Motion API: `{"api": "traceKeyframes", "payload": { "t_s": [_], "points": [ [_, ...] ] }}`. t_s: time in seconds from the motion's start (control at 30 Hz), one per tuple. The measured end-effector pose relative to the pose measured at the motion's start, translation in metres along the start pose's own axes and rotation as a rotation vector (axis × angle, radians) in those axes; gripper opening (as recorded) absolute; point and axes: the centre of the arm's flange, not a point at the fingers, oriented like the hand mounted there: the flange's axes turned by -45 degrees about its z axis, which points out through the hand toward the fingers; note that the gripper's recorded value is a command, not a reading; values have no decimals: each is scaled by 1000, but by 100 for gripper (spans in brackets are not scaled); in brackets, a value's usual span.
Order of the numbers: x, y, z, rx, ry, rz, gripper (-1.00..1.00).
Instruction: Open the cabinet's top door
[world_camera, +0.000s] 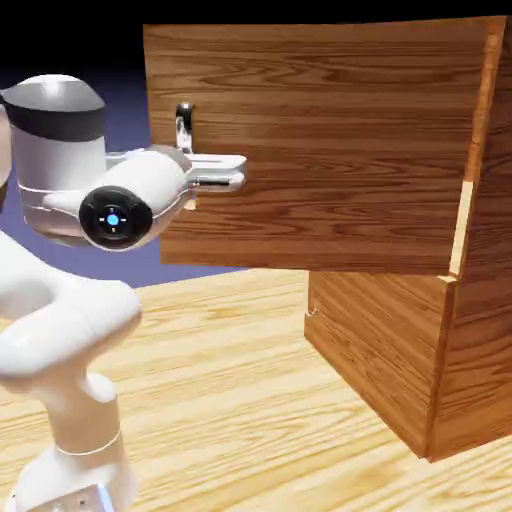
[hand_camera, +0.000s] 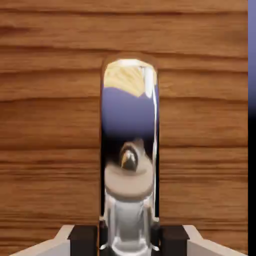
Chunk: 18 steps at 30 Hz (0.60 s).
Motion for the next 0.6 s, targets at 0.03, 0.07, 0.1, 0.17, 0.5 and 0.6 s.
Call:
{"api": "traceKeyframes", "payload": {
  "t_s": [0.03,0.07,0.1,0.17,0.5,0.6],
  "points": [
    [0,-3,-8,-19,0,0,-100],
    [0,-6,-16,-38,0,0,-100],
    [0,-9,-24,-57,0,0,-100],
    [0,-16,-40,-97,0,0,-100],
    [0,-62,-117,-300,0,0,-100],
    [0,-78,-137,-358,0,0,-100]
  ]
}}
